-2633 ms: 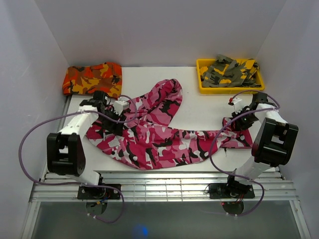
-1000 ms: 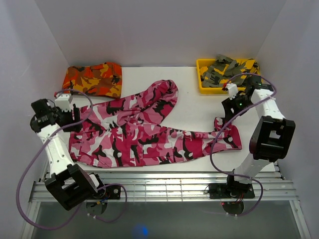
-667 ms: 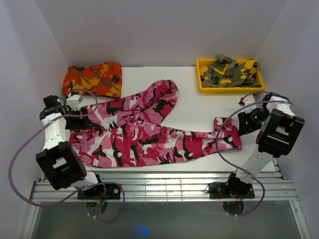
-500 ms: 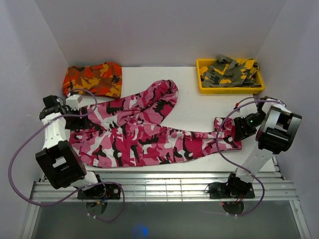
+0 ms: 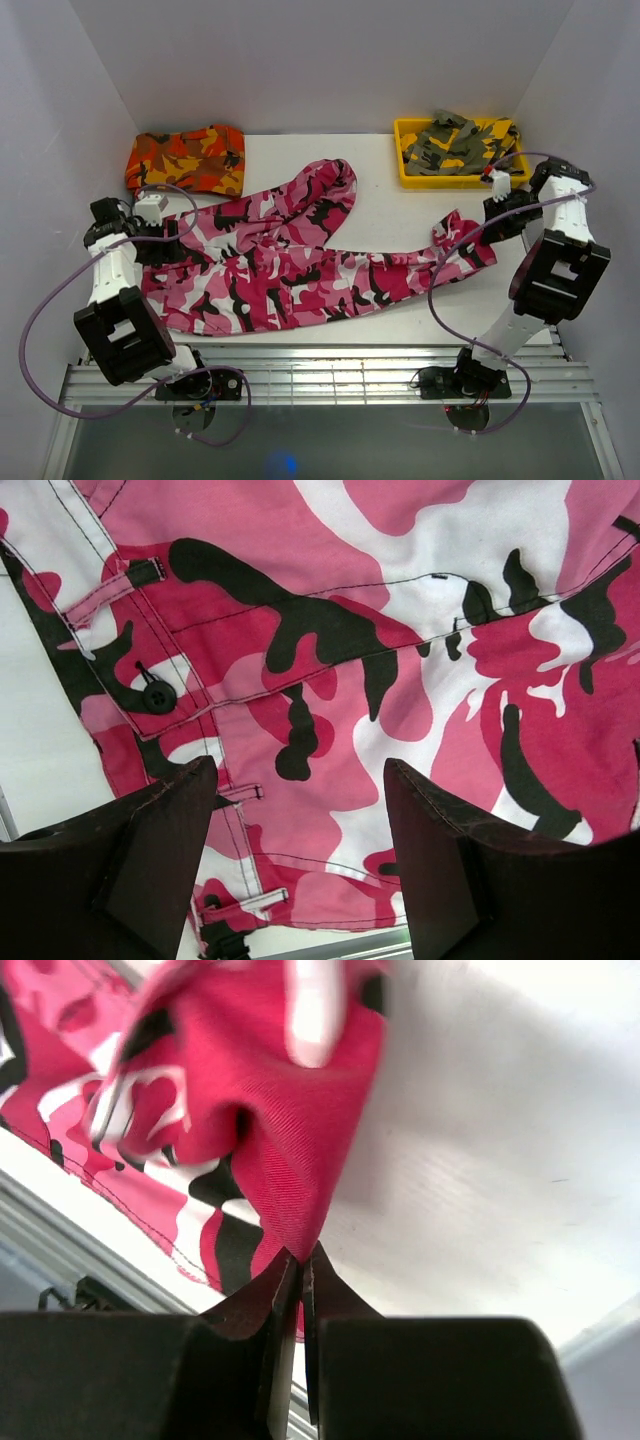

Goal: Fold and stack the trousers
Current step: Flatten the trousers out

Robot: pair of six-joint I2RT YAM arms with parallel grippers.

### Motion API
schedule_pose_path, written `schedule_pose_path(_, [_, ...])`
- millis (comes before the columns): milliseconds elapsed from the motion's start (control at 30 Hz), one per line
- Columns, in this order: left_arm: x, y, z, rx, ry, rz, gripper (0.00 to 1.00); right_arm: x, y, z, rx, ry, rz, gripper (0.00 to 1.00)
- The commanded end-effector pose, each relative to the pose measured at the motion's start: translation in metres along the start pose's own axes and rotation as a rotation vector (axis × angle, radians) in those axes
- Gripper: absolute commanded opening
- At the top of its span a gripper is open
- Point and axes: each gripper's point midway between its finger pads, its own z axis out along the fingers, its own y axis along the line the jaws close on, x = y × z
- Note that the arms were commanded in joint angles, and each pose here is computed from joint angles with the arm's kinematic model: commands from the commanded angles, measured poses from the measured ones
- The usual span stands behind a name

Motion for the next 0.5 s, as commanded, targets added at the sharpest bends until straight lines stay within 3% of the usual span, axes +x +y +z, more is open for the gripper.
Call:
schedule_pose_path(0, [-0.01,0.001,-0.004,-0.013,-0.053,0.028,0.79,-0.039,0.078,-0.037,-0.006,-0.053,-0.2,0.08])
schedule_pose_path(233, [-0.016,0.007,-0.001,-0.017,-0.038,0.024,0.78,-0.015,0.21,0.068,-0.266,0.205,-0.396,0.08])
schedule_pose_path(267, [-0.018,0.008,-0.002,-0.021,-0.04,0.029,0.78,-0.013,0.22,0.078,-0.285,0.232,-0.396,0.18])
schedule_pose_path(300, [-0.018,0.009,-0.002,-0.023,-0.036,0.027,0.79,-0.007,0.238,0.091,-0.338,0.277,-0.42,0.36])
schedule_pose_path(367, [-0.018,0.009,-0.004,-0.028,-0.033,0.029,0.79,-0.008,0.253,0.098,-0.371,0.289,-0.42,0.52])
schedule_pose_path(400, [-0.018,0.009,-0.004,-0.028,-0.032,0.028,0.79,-0.012,0.258,0.099,-0.389,0.279,-0.414,0.67])
schedule_pose_path(467, [-0.017,0.008,-0.005,-0.023,-0.031,0.024,0.79,-0.035,0.256,0.093,-0.365,0.221,-0.417,0.77])
